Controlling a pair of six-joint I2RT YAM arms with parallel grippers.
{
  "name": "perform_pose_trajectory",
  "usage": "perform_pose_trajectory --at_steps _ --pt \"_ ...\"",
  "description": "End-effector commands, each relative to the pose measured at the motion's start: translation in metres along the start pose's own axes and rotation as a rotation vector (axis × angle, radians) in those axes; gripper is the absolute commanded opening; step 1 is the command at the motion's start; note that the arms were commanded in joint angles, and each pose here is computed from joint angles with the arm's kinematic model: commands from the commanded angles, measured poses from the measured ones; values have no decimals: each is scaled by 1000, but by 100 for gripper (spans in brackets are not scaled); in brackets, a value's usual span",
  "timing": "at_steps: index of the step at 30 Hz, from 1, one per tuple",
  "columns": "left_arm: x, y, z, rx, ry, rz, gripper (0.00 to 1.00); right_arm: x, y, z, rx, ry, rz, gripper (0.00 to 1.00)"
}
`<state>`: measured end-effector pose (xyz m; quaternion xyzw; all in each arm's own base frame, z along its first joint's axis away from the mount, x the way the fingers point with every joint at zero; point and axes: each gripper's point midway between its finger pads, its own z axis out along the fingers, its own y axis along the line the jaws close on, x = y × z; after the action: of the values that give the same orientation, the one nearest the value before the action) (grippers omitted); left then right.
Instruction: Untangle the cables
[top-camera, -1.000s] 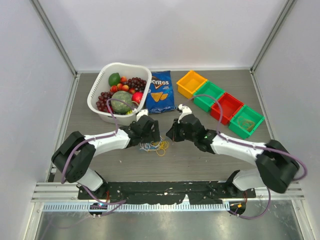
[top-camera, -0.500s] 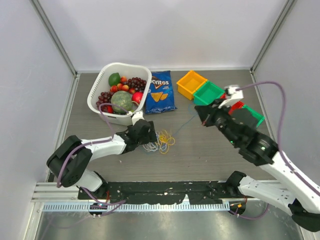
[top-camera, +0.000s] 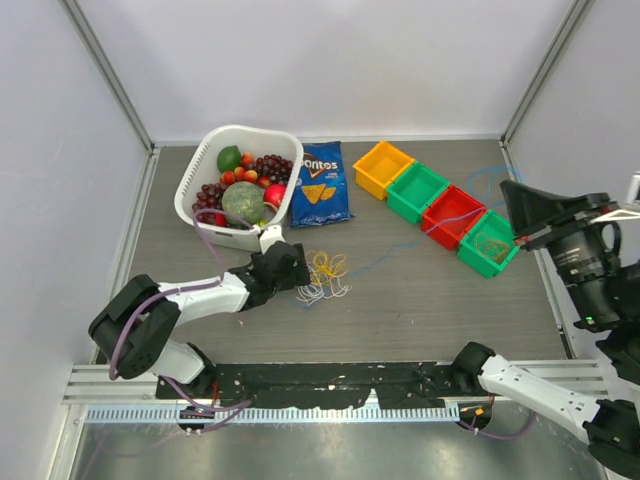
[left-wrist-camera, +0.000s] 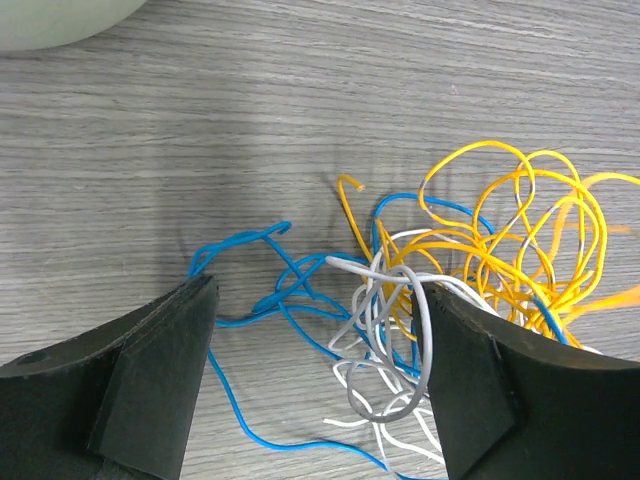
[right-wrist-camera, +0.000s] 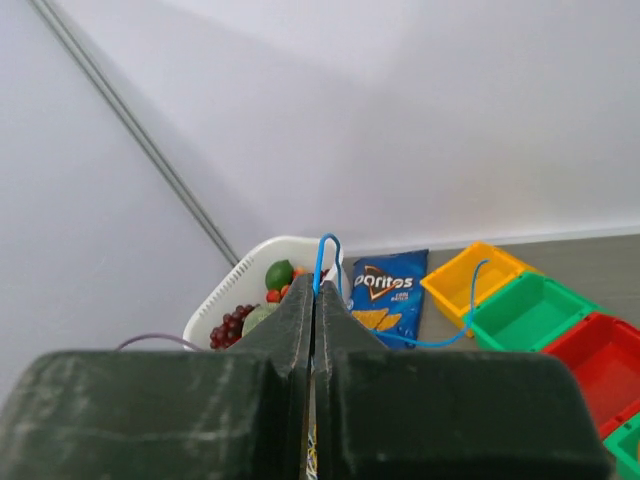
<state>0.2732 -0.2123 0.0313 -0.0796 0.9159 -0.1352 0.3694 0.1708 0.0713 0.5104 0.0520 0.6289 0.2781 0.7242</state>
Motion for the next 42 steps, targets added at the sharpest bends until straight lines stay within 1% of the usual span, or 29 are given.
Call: perform_pose_trajectory --at_steps 1,3,6,8,10,11,12,13,15,17,18,19,20,21,22,23,24,25,26,27,28,30,33,35,38,42 --pt "38 55 -9 -173 110 57 84 -35 -2 -3 34 -51 -65 1" --pt "33 53 -14 -164 105 54 84 -42 2 -3 22 -63 -61 1" --pt "23 47 -23 -131 71 39 84 -37 7 1 3 -42 -76 1" --pt "14 46 -30 -125 42 39 85 -43 -2 -1 43 -49 -121 1" --pt "7 48 -35 -133 26 44 85 -78 -13 -18 91 -142 -105 1" --pt "3 47 -39 -126 19 44 85 -91 -17 -30 86 -186 -92 1" --pt "0 45 -43 -116 12 40 86 -100 -15 -34 71 -222 -72 1" --pt "-2 43 -46 -102 6 35 87 -101 -17 -40 61 -233 -55 1" --pt "-12 34 -56 -49 -26 13 89 -89 -12 -36 31 -207 -54 1" --pt "-23 23 -68 15 -60 -8 92 -63 -15 -25 53 -135 -88 1" --pt "-30 17 -74 49 -77 -19 93 -47 -20 -18 82 -101 -110 1" --pt "-37 11 -82 86 -94 -27 95 -42 -25 -15 115 -94 -112 1" --pt "-42 5 -90 118 -106 -30 96 -24 -29 -6 140 -61 -125 1" --pt "-49 0 -98 146 -124 -28 98 -17 -33 -2 166 -54 -129 1" --pt "-56 -3 -106 171 -142 -29 99 3 -36 8 190 -14 -159 1" --pt "-60 -6 -113 188 -153 -26 99 10 -40 13 222 -1 -176 1" --pt "-67 -8 -121 208 -173 -27 99 29 -43 25 253 42 -213 1" --pt "-72 -11 -129 224 -186 -27 100 33 -52 29 319 46 -232 1" --pt "-77 -12 -137 245 -203 -29 100 47 -55 40 358 77 -268 1" --pt "-81 -14 -143 260 -215 -30 100 48 -62 44 418 69 -282 1" --pt "-83 -14 -148 271 -223 -29 100 56 -64 52 448 83 -308 1" --pt "-87 -18 -156 310 -243 -31 100 59 -70 67 519 71 -361 1" --pt "-89 -42 -166 447 -248 3 100 56 -75 98 585 63 -404 1" --pt "-91 -55 -170 500 -240 31 100 51 -89 114 628 65 -404 1" --pt "-97 -65 -174 520 -235 69 100 39 -119 122 736 64 -434 1" --pt "-119 -79 -184 550 -294 100 100 31 -134 125 798 44 -449 1"
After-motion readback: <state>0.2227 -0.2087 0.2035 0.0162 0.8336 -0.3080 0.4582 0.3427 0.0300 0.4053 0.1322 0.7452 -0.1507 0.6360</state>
